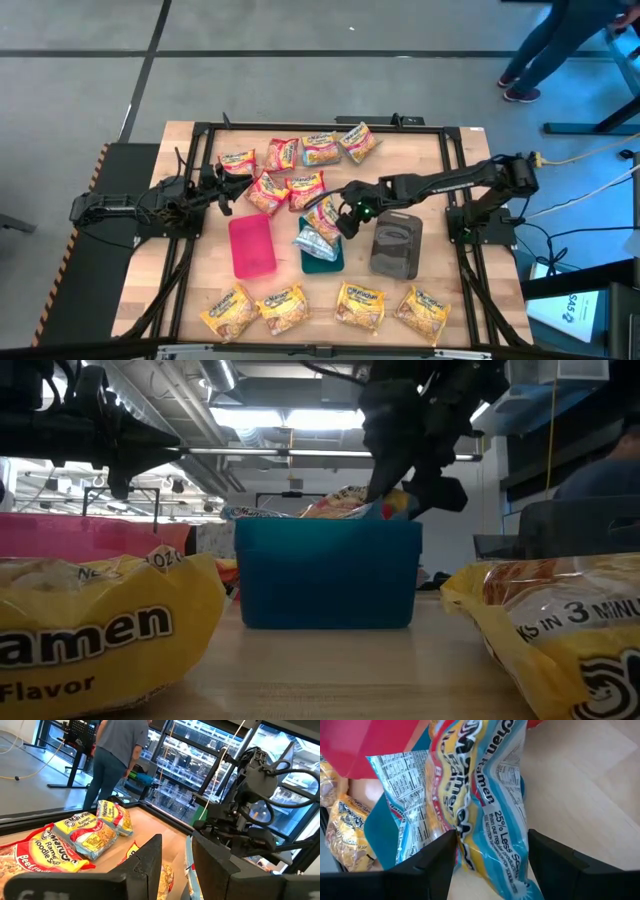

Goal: Sort Maruchan noodles
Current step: Put the blue noodle pack into the blue bin

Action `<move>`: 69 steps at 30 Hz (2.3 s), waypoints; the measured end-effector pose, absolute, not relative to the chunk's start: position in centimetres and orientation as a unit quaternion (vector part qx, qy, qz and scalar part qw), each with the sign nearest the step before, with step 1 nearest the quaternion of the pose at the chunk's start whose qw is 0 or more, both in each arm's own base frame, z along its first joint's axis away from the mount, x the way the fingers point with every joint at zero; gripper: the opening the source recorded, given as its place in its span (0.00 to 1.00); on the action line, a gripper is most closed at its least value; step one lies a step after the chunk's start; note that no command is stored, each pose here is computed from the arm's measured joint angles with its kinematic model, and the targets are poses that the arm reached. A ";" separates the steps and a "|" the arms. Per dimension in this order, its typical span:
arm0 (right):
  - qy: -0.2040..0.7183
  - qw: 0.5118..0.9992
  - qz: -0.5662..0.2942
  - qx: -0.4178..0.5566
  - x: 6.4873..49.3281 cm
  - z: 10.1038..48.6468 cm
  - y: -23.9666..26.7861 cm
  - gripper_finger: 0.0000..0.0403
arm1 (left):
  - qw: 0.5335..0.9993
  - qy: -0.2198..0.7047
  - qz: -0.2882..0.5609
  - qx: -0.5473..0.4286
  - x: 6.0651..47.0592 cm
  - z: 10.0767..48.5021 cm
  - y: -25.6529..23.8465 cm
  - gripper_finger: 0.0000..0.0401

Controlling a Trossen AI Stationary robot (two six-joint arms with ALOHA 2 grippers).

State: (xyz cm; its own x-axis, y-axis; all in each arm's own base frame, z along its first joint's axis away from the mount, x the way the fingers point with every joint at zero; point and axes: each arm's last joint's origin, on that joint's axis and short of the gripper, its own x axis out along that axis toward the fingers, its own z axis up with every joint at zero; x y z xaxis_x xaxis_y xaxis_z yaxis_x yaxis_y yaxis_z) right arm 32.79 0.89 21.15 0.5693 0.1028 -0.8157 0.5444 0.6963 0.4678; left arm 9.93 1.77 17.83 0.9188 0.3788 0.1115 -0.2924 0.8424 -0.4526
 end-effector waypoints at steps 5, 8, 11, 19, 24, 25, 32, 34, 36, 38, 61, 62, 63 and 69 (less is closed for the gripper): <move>0.442 0.811 -0.136 0.359 32.9 21.1 0.9 0.58 | 0.954 -0.098 0.175 -0.221 9.9 17.8 1.8 0.26; 0.438 0.813 -0.133 0.360 33.0 21.1 0.9 0.52 | 0.954 -0.098 0.175 -0.221 9.9 17.8 1.8 0.26; 0.439 0.813 -0.129 0.360 33.0 21.2 0.9 0.42 | 0.955 -0.098 0.175 -0.221 9.9 17.8 1.8 0.26; 0.442 0.820 -0.113 0.346 33.0 21.2 0.9 0.23 | 0.955 -0.098 0.175 -0.221 9.9 17.8 1.8 0.26; 0.436 0.833 -0.099 0.326 33.4 22.1 0.9 0.27 | 0.955 -0.098 0.174 -0.220 9.9 17.8 1.8 0.26; 0.433 0.838 -0.097 0.316 33.5 22.4 0.9 0.29 | 0.955 -0.098 0.174 -0.221 9.9 17.8 1.8 0.26; 0.468 0.843 -0.077 0.254 33.4 24.0 0.9 0.36 | 0.955 -0.098 0.174 -0.221 9.9 17.8 1.8 0.26; 0.477 0.842 -0.072 0.242 33.3 24.2 0.9 0.35 | 0.955 -0.098 0.174 -0.221 9.9 17.8 1.8 0.26; 0.479 0.843 -0.068 0.235 33.3 24.2 0.9 0.33 | 0.955 -0.098 0.174 -0.221 9.9 17.8 1.8 0.26; 0.478 0.844 -0.075 0.230 33.3 24.2 0.8 0.32 | 0.955 -0.098 0.174 -0.221 9.9 17.8 1.8 0.26; 0.465 0.853 -0.064 0.229 33.6 24.4 0.2 0.10 | 0.955 -0.098 0.174 -0.221 9.9 17.8 1.8 0.26; 0.465 0.853 -0.063 0.228 33.6 24.4 0.2 0.07 | 0.955 -0.098 0.174 -0.221 9.9 17.8 1.8 0.26; 0.465 0.853 -0.063 0.227 33.6 24.4 0.2 0.05 | 0.955 -0.098 0.174 -0.221 9.9 17.8 1.8 0.26; 0.466 0.857 -0.058 0.215 33.6 24.4 0.2 0.02 | 0.955 -0.098 0.174 -0.221 9.9 17.8 1.8 0.26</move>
State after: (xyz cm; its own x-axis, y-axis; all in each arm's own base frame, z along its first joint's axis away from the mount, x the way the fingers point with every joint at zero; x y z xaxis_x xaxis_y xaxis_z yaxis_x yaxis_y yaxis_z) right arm 33.56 0.20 24.37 0.5596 0.1000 -0.8227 0.3000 0.9009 0.3136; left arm 9.94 1.76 17.80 0.9199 0.3763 0.1101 -0.2897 0.8415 -0.4560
